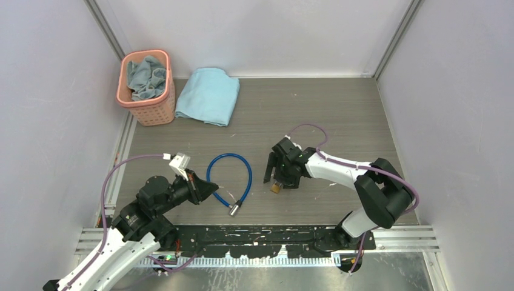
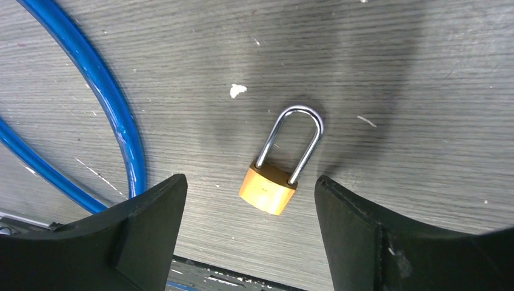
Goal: Unlock with the key
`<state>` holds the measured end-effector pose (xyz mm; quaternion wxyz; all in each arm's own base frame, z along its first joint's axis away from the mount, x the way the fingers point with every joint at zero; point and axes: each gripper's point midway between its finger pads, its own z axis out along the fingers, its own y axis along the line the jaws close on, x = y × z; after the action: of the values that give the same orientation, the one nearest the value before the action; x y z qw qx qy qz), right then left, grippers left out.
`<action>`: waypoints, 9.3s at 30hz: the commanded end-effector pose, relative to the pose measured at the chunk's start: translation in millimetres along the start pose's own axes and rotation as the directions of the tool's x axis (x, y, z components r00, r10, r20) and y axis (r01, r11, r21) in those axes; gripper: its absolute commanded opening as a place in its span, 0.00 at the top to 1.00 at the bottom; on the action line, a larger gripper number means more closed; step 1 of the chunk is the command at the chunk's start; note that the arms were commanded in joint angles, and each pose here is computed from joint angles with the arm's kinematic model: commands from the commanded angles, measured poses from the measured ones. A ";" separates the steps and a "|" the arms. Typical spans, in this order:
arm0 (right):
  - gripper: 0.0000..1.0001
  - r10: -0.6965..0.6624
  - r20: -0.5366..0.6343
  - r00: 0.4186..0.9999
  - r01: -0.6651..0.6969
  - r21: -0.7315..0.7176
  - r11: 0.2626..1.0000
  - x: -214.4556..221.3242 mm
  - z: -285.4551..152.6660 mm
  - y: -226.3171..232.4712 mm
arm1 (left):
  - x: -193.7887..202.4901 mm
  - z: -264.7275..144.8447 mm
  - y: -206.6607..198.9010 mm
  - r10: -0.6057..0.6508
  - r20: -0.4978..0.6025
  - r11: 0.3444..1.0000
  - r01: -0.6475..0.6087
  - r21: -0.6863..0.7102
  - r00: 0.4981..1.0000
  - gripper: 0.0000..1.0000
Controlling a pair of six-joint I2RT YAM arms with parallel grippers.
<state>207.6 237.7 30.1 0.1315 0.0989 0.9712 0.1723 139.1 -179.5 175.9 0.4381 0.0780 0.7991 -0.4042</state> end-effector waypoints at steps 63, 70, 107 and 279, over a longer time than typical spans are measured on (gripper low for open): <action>0.49 0.254 -0.156 0.955 -0.190 0.336 0.923 18.4 17.4 -26.4 | 1.6 -1.4 2.8 -0.009 0.030 1.000 0.009 0.006 1.000 1.00; 0.50 0.254 -0.163 0.953 -0.179 0.372 0.911 14.2 17.5 -36.1 | 1.2 -1.4 3.3 -0.007 0.034 1.000 0.007 0.005 0.999 1.00; 0.99 0.206 -0.181 0.962 -0.154 0.266 0.952 -2.9 28.3 -20.4 | -2.9 -1.6 -0.4 -0.017 0.038 1.000 0.016 0.011 0.999 1.00; 0.99 0.800 -0.129 0.586 -0.701 -0.576 0.421 -62.9 -162.7 161.2 | -102.6 77.5 -60.4 -0.067 0.403 0.988 0.004 0.155 0.913 1.00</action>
<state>238.2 316.8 231.6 0.1383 0.4891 0.7292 0.4582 224.9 -250.9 242.4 0.5558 0.0033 0.6938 -0.4578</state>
